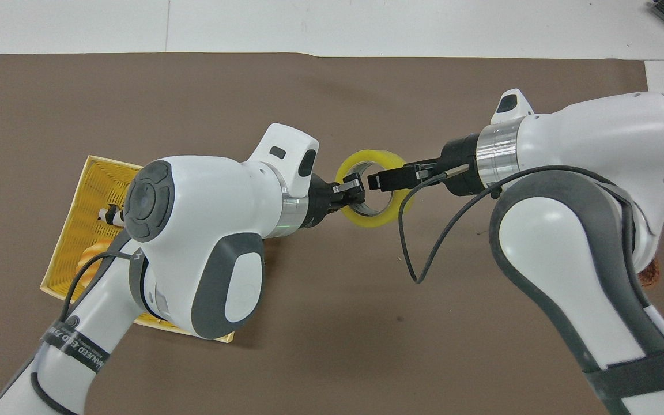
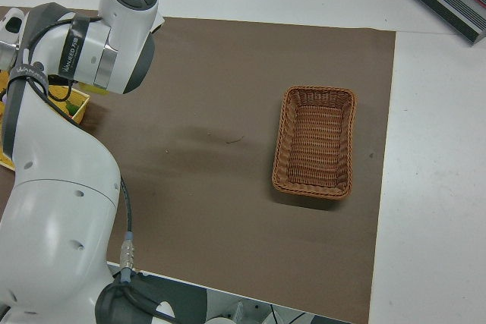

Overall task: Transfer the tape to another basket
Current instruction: 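Carry the tape toward the right gripper while the right gripper grasps it, then carry the tape to the wicker basket with the right gripper while the left gripper withdraws, then lower the tape into the wicker basket and open the right gripper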

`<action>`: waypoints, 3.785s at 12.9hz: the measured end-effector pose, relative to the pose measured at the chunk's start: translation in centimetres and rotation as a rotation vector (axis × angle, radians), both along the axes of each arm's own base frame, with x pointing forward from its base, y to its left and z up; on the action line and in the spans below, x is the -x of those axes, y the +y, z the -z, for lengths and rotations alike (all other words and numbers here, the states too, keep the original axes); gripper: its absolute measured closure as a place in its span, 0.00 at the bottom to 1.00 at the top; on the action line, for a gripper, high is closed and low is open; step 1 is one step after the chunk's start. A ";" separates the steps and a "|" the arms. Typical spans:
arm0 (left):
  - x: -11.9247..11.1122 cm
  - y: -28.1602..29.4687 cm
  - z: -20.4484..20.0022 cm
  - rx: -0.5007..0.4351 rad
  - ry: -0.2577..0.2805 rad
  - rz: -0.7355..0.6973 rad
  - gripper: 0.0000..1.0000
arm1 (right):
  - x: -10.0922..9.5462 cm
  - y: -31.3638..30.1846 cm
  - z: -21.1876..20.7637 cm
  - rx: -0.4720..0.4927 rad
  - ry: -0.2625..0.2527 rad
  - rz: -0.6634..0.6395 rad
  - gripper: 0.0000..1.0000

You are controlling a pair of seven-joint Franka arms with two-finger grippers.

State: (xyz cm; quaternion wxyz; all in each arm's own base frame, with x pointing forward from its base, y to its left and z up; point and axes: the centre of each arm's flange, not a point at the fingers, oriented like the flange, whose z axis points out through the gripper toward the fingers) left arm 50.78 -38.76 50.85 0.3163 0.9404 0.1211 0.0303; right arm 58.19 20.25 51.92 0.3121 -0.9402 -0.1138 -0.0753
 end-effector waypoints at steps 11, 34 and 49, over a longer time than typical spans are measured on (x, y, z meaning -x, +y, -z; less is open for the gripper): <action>-0.9 1.5 -4.3 0.082 -0.002 -0.131 0.00 | 0.3 0.6 0.0 0.026 -0.014 -0.017 1.00; -4.5 39.9 -11.7 -0.644 -0.073 0.172 0.00 | 0.5 -34.4 5.6 0.091 0.229 0.378 1.00; -5.1 36.4 -12.3 -0.682 -0.070 0.308 0.00 | 3.6 -45.7 18.8 0.080 0.225 0.318 1.00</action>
